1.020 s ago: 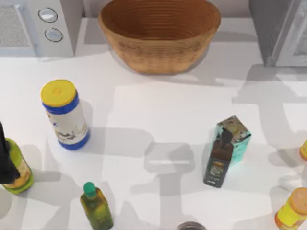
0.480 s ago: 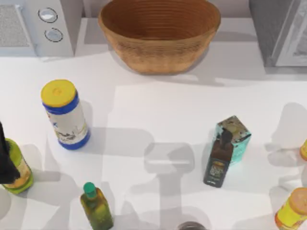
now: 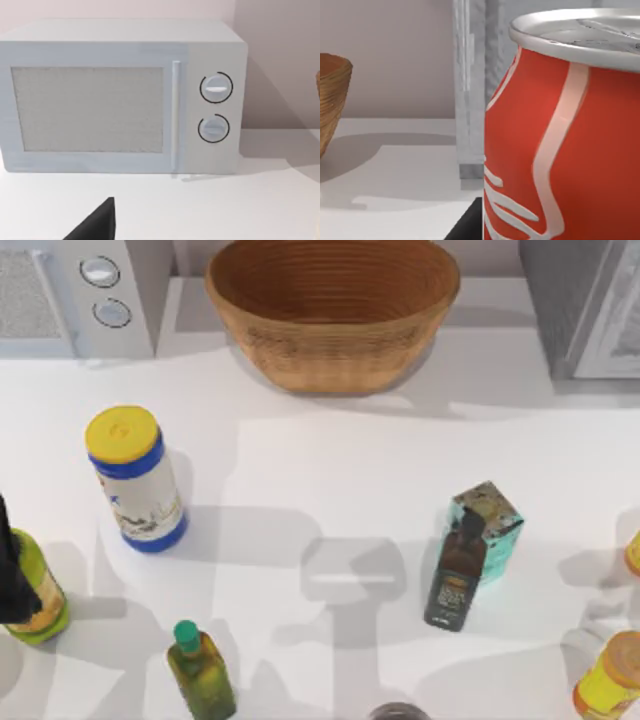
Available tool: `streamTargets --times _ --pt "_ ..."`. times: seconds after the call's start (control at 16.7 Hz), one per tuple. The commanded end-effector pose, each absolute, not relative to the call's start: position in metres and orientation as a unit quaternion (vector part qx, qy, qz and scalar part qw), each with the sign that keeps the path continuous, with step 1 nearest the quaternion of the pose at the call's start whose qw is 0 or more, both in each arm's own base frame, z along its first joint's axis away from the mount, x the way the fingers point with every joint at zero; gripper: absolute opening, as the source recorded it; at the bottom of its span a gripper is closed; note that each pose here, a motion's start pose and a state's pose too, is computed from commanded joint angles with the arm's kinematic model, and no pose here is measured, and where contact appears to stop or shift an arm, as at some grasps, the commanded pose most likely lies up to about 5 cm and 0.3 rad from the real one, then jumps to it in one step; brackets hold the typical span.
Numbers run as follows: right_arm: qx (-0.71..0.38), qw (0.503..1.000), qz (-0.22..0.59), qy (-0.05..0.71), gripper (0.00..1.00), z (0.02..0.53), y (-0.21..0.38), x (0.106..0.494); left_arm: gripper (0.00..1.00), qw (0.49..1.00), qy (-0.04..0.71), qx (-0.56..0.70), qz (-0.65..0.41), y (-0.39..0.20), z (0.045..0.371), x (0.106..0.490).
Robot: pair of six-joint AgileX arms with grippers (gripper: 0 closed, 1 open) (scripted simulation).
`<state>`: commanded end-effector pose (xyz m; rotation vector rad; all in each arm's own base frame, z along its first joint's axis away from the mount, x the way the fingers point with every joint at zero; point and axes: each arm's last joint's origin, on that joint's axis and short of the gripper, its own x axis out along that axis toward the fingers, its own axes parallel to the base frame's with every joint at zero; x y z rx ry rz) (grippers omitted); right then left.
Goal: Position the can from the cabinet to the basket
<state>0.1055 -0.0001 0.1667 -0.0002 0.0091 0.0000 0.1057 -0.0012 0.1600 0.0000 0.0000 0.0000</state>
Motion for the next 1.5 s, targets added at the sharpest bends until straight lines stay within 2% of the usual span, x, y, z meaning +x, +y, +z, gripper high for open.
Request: streamTargets --times 0.54,0.9,1.26,1.5 --pt "0.0 1.0 0.002 0.007 0.0 0.164 0.0 0.107 1.0 1.0 0.0 0.0 0.0 -0.001 0.16 0.106" --pt "-0.003 1.0 0.0 -0.002 0.0 0.235 0.01 0.126 1.0 1.0 0.0 0.0 0.0 -0.001 0.16 0.106" --pt "-0.006 1.0 -0.001 0.002 0.0 0.318 0.051 0.212 1.0 1.0 0.0 0.0 0.0 -0.001 0.16 0.106" --pt "-0.006 1.0 -0.001 0.003 0.0 0.34 0.107 0.29 1.0 1.0 0.0 0.0 0.0 -0.001 0.16 0.106"
